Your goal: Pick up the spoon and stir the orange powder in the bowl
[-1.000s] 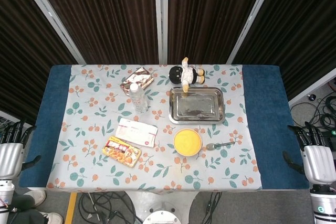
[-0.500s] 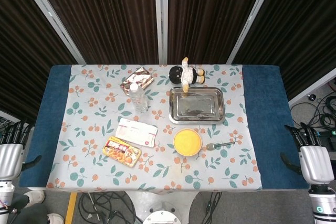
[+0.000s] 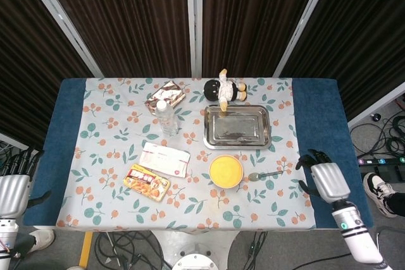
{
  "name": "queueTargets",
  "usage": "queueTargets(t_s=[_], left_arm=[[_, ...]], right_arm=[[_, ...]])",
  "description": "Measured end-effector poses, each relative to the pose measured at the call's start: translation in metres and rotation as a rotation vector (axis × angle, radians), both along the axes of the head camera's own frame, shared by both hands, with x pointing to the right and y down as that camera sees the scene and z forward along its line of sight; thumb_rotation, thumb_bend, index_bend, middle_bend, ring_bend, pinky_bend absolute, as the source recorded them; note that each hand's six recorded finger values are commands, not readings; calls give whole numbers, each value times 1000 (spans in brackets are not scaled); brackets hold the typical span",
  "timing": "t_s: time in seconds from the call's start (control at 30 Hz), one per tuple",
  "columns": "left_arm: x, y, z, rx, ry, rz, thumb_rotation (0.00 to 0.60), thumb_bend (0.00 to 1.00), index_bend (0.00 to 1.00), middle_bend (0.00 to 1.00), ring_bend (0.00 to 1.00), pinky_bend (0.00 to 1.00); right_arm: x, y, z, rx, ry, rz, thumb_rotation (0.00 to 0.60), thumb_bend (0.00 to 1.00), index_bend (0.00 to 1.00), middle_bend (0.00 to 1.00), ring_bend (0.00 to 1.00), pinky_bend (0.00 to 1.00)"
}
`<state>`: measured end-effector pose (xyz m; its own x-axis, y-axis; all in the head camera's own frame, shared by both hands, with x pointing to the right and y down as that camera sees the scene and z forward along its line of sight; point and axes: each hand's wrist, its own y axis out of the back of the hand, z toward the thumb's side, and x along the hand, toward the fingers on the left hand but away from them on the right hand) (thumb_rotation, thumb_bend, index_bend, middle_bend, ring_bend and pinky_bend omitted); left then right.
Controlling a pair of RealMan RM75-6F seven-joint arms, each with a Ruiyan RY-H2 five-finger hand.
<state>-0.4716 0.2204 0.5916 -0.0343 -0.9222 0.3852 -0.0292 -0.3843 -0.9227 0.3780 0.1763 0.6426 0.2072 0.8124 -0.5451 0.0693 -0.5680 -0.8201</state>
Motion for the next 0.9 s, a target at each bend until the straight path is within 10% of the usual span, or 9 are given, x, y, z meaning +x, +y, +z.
queueTargets(t_s=[0.4,0.9], left_arm=[[-4,1,5,-17,11,-14,600,91,161,76,92,120],[-7,3,6,-25,25,-23,600,90,162,76,92,120]], right_arm=[[-46,-3,82,-86,63,-120,600,326,477,268,73,92],[-59,6,92,-1,125,-214,600,312,440,141,0,0]])
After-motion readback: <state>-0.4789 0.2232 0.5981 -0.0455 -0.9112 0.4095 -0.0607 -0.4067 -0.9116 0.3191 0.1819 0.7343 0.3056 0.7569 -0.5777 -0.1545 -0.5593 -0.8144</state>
